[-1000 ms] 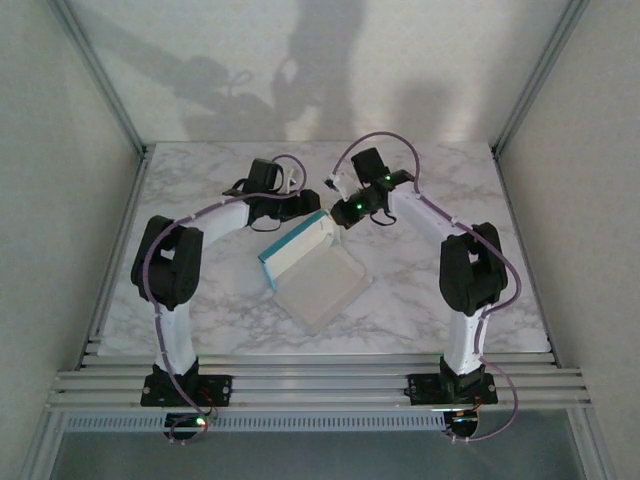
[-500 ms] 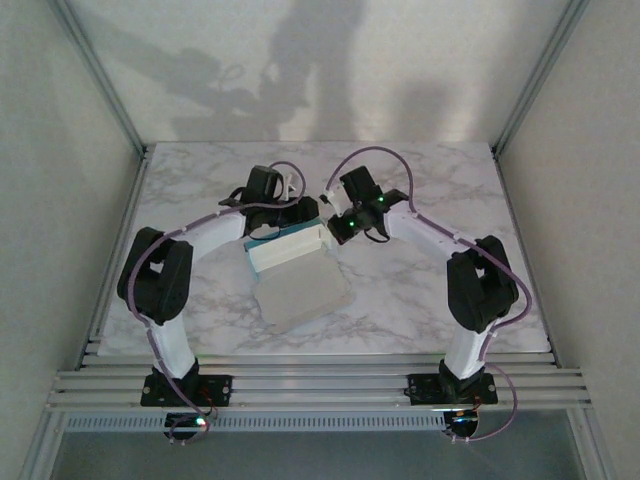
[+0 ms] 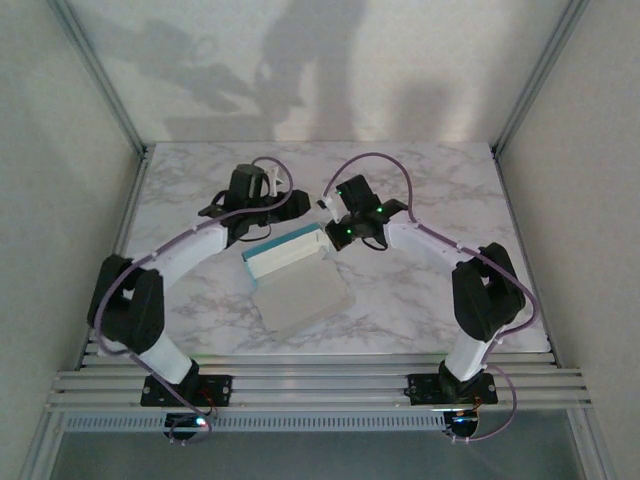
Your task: Fold the paper box
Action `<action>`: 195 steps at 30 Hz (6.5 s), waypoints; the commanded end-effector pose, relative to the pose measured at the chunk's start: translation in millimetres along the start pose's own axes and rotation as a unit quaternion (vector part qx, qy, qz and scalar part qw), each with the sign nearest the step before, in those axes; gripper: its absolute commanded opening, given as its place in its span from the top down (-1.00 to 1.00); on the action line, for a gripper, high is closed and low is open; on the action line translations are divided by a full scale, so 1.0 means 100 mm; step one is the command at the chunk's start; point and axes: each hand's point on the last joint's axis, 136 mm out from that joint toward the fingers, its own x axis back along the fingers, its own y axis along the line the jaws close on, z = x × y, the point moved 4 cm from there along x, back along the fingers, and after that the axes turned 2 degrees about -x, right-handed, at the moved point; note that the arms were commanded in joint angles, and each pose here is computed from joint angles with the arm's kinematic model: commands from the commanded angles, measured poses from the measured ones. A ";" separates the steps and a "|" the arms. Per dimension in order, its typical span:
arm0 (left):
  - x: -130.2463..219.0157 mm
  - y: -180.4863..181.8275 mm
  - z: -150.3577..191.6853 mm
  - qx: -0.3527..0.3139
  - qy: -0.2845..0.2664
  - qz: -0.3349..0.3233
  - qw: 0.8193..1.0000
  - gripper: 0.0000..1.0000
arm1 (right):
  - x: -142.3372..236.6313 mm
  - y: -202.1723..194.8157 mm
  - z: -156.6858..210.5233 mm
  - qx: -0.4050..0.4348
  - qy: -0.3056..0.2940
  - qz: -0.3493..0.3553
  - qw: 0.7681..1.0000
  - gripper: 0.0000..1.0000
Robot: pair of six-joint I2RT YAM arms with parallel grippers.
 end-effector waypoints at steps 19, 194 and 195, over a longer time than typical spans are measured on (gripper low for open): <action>0.66 -0.44 1.83 -0.066 0.160 0.026 0.985 -0.17 | 0.07 0.08 -0.04 0.010 -0.010 -0.015 1.000 0.95; -0.68 0.46 0.43 -0.117 0.113 0.058 0.985 -0.99 | -0.10 0.30 0.62 -0.071 0.019 -0.015 0.997 0.86; -0.68 0.47 0.44 -0.118 0.114 0.056 0.985 -0.99 | -0.10 0.29 0.62 -0.071 0.019 -0.013 0.997 0.84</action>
